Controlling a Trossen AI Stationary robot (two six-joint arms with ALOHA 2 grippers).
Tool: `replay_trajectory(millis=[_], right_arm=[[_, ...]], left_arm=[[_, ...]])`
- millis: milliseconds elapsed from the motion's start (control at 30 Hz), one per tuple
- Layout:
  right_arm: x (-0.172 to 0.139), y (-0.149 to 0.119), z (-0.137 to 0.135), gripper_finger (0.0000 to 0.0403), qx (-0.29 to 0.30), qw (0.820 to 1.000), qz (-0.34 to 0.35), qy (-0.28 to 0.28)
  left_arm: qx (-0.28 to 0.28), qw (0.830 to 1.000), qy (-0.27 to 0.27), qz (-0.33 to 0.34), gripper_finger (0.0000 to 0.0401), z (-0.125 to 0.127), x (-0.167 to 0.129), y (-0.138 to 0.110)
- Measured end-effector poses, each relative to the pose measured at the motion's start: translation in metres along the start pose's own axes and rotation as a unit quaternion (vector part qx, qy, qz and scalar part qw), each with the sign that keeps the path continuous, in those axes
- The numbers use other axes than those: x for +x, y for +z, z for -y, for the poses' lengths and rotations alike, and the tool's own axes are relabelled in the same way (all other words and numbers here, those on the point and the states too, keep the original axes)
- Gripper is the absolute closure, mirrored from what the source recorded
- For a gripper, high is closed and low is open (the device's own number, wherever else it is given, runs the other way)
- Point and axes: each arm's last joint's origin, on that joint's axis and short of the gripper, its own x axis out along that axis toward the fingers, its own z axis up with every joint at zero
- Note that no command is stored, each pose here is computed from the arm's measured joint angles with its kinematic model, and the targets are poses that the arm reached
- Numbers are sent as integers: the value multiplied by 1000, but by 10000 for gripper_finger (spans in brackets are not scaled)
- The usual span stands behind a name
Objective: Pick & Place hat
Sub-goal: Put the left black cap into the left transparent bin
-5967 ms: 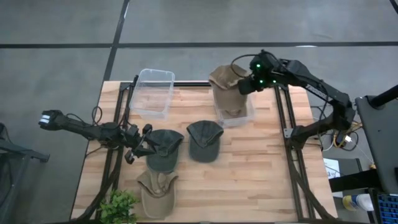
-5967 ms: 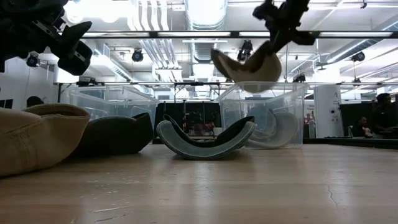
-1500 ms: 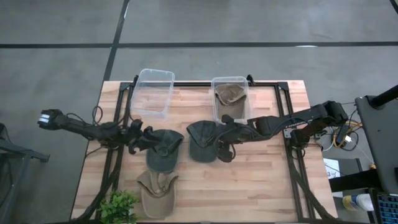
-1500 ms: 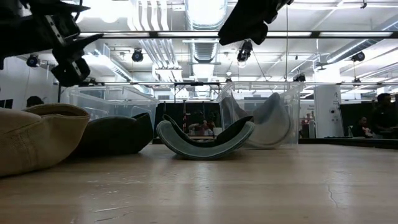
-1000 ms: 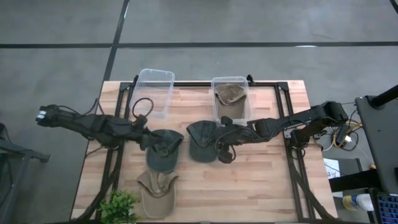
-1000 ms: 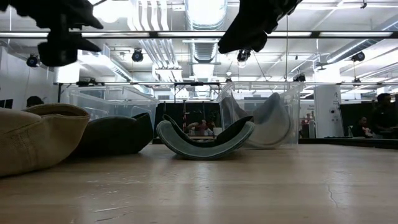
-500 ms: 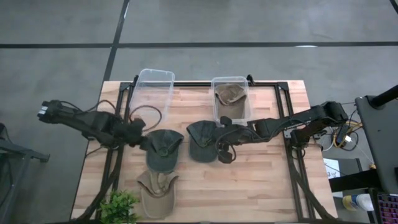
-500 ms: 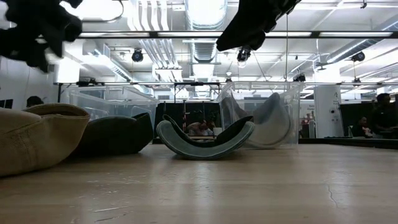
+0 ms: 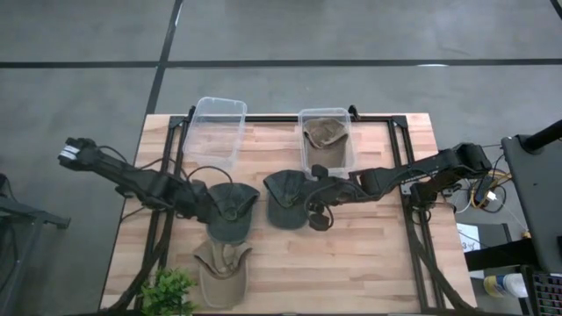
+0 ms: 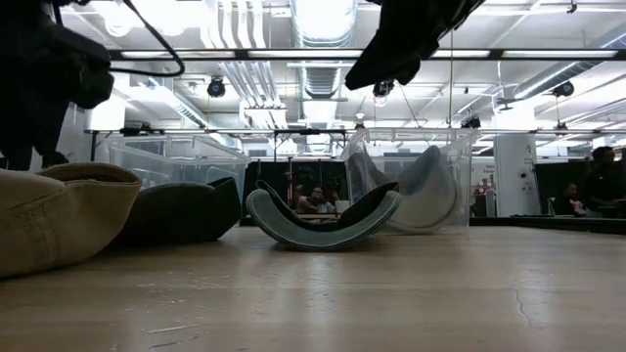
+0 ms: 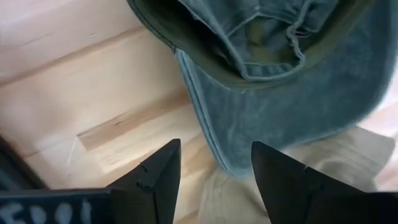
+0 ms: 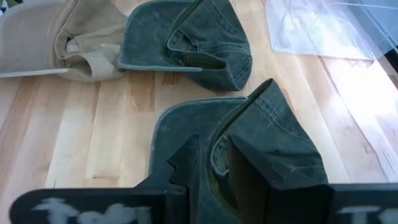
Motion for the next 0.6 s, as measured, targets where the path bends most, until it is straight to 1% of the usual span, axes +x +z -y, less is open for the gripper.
replay_trajectory(millis=[67,200,300,500,600], right_arm=[[0,-1,0,324,0,1000,-1,0],[1,-3,0,326,-1,1000,-4,-1],[1,-4,0,331,-1,1000,-5,-1],[2,-6,0,333,-1,1000,-7,-1],[2,-6,0,329,-1,1000,-6,-1]], left_arm=[[-4,1000,1,0,213,-2,7,0],[-8,1000,-24,1,213,-2,18,0],[-17,999,-33,1,213,-4,25,-1],[-20,1000,-24,1,214,-11,35,-1],[-20,999,-28,2,230,-11,37,-1]])
